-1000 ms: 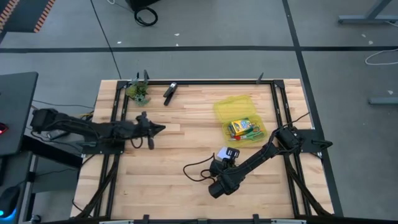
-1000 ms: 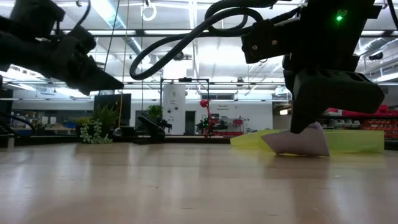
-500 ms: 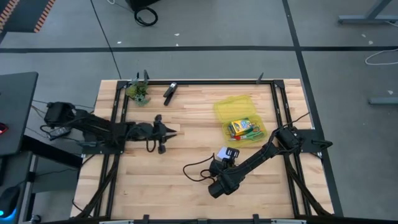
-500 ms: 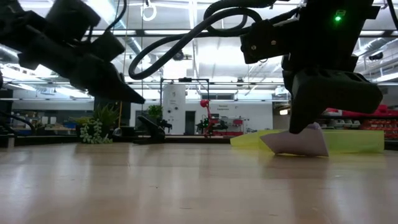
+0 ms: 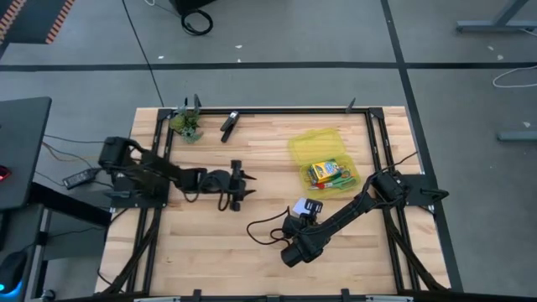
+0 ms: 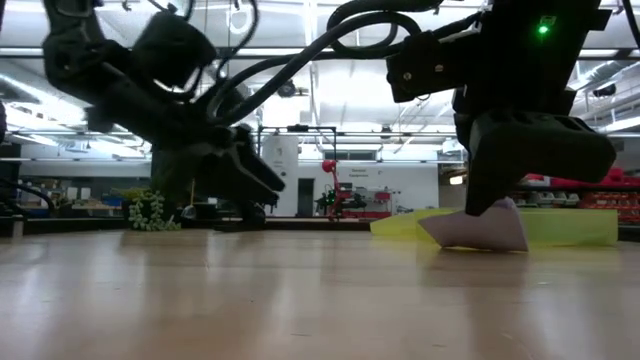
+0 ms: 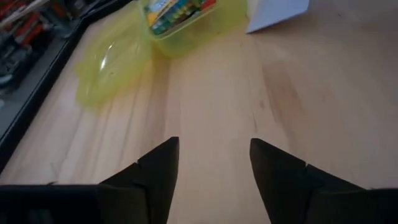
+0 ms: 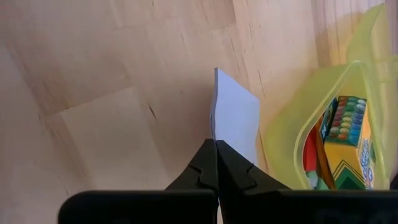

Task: Pack school essentials
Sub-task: Put the violet sticky notes into the yellow supply box

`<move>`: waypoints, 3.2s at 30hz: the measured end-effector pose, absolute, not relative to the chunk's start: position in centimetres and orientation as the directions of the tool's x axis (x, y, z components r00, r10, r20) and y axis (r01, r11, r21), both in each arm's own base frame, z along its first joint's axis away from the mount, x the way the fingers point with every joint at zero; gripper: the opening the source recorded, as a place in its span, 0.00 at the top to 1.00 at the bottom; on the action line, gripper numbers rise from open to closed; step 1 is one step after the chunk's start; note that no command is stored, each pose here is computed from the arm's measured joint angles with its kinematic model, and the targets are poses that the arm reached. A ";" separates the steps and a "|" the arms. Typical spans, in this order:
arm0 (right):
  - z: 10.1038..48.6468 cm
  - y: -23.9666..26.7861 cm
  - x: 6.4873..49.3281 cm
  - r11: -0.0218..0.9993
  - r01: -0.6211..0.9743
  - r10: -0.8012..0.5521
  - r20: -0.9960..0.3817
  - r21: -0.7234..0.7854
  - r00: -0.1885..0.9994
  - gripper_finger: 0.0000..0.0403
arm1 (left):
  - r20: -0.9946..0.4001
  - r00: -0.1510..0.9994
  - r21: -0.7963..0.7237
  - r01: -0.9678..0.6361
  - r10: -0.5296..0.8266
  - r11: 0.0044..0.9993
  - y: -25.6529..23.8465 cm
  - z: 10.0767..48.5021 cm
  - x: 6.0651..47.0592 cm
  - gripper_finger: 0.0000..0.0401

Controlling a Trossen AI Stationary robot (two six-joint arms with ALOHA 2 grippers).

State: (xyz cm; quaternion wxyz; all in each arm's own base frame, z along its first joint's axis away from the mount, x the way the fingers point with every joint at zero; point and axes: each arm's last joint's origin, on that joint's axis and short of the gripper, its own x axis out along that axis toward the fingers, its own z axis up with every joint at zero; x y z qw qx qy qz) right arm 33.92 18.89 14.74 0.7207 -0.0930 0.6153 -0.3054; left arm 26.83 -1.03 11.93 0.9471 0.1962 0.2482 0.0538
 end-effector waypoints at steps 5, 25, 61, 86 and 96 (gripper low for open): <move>14.7 18.9 33.9 0.799 0.327 -0.550 -0.833 -0.505 0.055 1.00 | -0.468 0.873 0.420 0.087 0.134 0.904 -1.4 11.3 29.1 0.49; 15.5 18.6 34.3 0.802 0.340 -0.551 -0.829 -0.491 0.102 1.00 | -0.396 0.918 0.511 0.241 -0.023 0.825 -2.3 9.2 35.4 0.50; 16.3 17.6 35.0 0.800 0.353 -0.559 -0.816 -0.485 0.146 1.00 | -0.390 0.907 0.492 0.351 -0.160 0.797 -3.7 9.0 38.6 0.74; 16.5 17.7 34.7 0.785 0.376 -0.574 -0.807 -0.492 0.143 0.69 | -0.376 0.916 0.478 0.320 -0.139 0.818 -3.6 9.2 38.7 0.99; 21.3 19.9 30.9 0.759 0.434 -0.630 -0.716 -0.485 0.301 0.62 | -0.394 0.915 0.455 0.272 -0.082 0.848 -2.4 10.6 40.7 0.99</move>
